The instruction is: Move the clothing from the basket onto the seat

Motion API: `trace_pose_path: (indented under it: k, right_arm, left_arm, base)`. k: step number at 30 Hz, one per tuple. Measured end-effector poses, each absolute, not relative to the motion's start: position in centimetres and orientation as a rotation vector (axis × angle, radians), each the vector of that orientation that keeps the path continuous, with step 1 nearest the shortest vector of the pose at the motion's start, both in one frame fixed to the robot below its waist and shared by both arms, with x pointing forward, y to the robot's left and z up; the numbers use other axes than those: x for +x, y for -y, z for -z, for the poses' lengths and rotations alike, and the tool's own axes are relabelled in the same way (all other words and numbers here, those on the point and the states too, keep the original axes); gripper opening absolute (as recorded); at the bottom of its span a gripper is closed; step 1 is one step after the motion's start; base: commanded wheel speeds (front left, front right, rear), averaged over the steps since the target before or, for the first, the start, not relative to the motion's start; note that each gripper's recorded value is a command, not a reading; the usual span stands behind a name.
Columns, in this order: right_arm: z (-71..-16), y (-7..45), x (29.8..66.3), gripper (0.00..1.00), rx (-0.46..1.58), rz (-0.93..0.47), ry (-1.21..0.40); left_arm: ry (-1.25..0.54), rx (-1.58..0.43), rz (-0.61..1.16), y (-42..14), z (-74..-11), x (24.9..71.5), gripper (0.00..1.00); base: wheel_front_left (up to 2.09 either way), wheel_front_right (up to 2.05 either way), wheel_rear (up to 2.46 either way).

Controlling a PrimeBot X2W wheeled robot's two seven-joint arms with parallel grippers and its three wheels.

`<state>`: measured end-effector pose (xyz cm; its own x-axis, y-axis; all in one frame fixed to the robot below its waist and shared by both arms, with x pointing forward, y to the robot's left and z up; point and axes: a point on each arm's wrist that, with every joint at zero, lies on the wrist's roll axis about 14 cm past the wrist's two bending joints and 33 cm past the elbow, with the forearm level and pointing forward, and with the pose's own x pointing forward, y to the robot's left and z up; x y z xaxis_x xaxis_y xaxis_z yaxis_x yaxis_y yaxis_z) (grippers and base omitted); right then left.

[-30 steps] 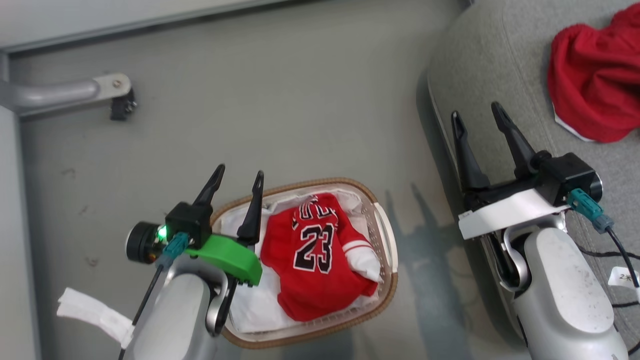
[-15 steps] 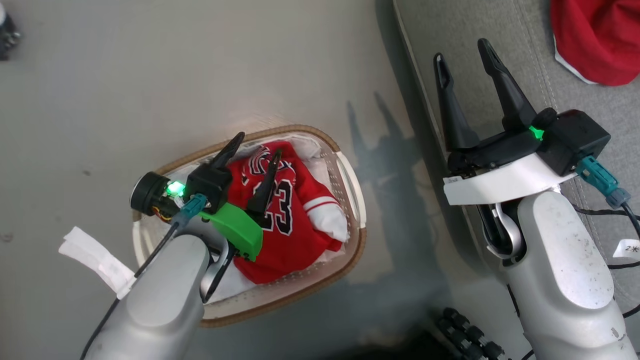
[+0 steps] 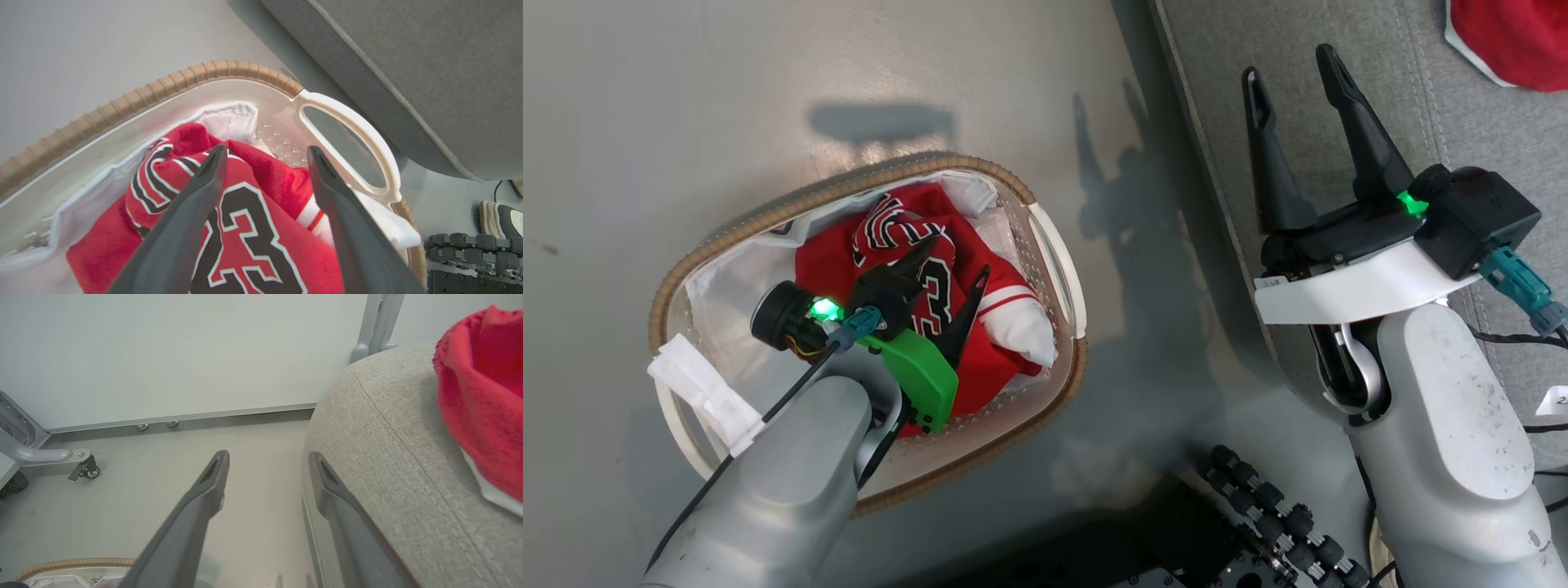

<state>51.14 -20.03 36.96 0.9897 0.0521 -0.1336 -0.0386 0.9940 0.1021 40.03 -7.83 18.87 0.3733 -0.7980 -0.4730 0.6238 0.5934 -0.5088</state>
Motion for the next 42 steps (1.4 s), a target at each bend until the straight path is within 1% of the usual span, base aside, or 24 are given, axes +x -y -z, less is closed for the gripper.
trace_pose_path:
  k: [5,10,13,14,15,16,20,25,28,34,38,42]
  right_arm:
    - [-35.7,20.5,51.2,1.00,0.093,-0.035,-0.160]
    - [-34.7,20.7,51.3,1.00,0.090,-0.029,-0.177]
    - [-34.5,20.8,51.3,1.00,0.090,-0.027,-0.180]
    - [-34.5,20.7,51.3,1.00,0.090,-0.027,-0.180]
    - [-34.5,20.8,51.3,1.00,0.090,-0.026,-0.180]
    - [-34.6,20.8,51.3,1.00,0.090,-0.024,-0.180]
    - [-35.3,21.1,51.4,1.00,0.088,-0.018,-0.166]
    - [-36.9,21.0,51.4,1.00,0.094,-0.017,-0.138]
    - [-38.0,21.0,51.0,1.00,0.098,-0.015,-0.125]
    - [-40.2,20.6,49.5,1.00,0.104,-0.016,-0.105]
    - [-41.6,20.6,48.0,1.00,0.106,-0.009,-0.096]
    - [-43.2,20.2,46.2,1.00,0.118,-0.010,-0.078]
  left_arm:
    - [-0.823,-0.242,0.936,7.8,-16.5,38.8,1.00]
    - [-0.874,-0.212,0.905,6.9,-14.5,38.8,1.00]
    - [-0.924,-0.180,0.885,5.9,-13.3,38.0,1.00]
    - [-0.938,-0.172,0.880,5.7,-13.0,37.8,0.84]
    - [-0.954,-0.163,0.880,5.5,-12.8,37.4,0.36]
    - [-0.959,-0.162,0.885,5.6,-12.9,37.1,0.00]
    - [-0.944,-0.180,0.881,6.0,-13.9,37.5,0.00]
    - [-0.872,-0.211,0.855,6.1,-16.4,39.4,0.00]
    - [-0.847,-0.206,0.863,5.9,-17.9,38.9,0.00]
    - [-0.768,-0.184,0.886,5.7,-21.9,38.1,0.00]
    - [-0.730,-0.190,0.853,4.8,-24.4,37.4,0.00]
    - [-0.627,-0.211,0.804,4.3,-28.7,37.8,0.00]
  base:
    - [0.00,0.00,0.00]
    - [0.00,0.00,0.00]
    - [0.00,0.00,0.00]
    - [0.00,0.00,0.00]
    - [0.00,0.00,0.00]
    - [0.00,0.00,0.00]
    - [0.00,0.00,0.00]
    - [0.00,0.00,0.00]
    - [0.00,0.00,0.00]
    - [0.00,0.00,0.00]
    - [0.00,0.00,0.00]
    - [0.00,0.00,0.00]
